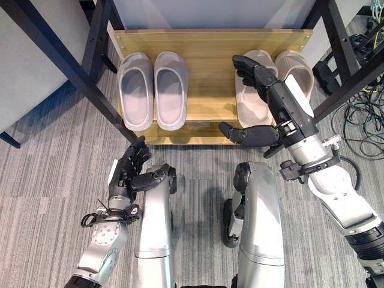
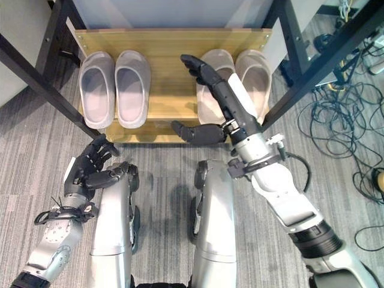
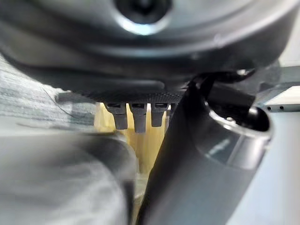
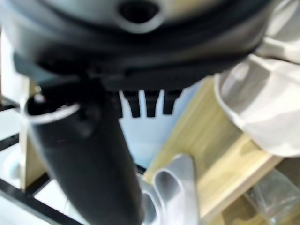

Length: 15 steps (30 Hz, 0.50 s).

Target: Arrange the slippers neatly on the shoe rack.

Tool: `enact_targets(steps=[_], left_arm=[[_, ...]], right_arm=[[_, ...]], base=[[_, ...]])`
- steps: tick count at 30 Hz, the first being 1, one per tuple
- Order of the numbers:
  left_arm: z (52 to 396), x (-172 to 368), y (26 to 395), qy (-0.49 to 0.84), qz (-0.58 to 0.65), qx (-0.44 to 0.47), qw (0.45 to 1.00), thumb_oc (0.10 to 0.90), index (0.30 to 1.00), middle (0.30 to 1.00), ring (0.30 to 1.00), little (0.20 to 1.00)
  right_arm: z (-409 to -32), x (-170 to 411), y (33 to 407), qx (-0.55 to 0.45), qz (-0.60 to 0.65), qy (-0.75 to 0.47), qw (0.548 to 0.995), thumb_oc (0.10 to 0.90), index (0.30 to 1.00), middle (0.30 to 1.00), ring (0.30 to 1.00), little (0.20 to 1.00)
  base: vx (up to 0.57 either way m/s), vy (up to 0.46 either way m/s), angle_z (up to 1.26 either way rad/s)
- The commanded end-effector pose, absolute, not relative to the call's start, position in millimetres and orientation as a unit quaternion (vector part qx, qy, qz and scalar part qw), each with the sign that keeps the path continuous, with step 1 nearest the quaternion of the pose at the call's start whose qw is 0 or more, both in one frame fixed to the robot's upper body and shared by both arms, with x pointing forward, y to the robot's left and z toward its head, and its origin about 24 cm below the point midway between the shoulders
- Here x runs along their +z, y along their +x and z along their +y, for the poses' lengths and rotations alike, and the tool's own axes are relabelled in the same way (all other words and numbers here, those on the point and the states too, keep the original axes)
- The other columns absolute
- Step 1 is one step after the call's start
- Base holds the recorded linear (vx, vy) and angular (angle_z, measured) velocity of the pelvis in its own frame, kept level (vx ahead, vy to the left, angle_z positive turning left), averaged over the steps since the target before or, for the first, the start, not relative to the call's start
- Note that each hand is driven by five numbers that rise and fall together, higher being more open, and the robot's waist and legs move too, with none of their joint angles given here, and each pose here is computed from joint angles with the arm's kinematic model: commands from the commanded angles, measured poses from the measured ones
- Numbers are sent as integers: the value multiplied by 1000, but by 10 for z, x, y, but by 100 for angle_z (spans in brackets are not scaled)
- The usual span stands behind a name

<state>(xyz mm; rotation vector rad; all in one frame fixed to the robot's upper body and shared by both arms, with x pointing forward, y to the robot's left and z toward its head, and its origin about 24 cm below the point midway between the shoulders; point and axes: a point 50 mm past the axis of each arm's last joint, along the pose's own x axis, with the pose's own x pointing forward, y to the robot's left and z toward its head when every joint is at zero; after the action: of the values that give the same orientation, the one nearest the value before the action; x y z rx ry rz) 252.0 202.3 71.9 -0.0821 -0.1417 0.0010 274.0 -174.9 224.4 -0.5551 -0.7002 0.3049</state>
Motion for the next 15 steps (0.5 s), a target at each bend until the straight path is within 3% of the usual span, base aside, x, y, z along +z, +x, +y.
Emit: enact_targets(steps=[1, 9, 15], left_arm=[[1639, 1228, 2549, -53, -205, -98, 972, 800, 900, 900, 900, 900], [1583, 1656, 2726, -17, -287, -147, 946, 800, 900, 900, 900, 900], [1617, 1341, 2650, -32, -223, -158, 961, 800, 900, 900, 900, 900]], right_arm=[[-1715, 2843, 2360, 161, -491, -268, 813, 800, 900, 900, 900, 900], [-1755, 3159, 2258, 162, -523, -362, 755, 800, 900, 900, 900, 900], [-1864, 2817, 2315, 193, -437, -404, 780, 800, 900, 900, 900, 900]], base=[[0, 0, 0], [-102, 15, -17], [51, 41, 12]])
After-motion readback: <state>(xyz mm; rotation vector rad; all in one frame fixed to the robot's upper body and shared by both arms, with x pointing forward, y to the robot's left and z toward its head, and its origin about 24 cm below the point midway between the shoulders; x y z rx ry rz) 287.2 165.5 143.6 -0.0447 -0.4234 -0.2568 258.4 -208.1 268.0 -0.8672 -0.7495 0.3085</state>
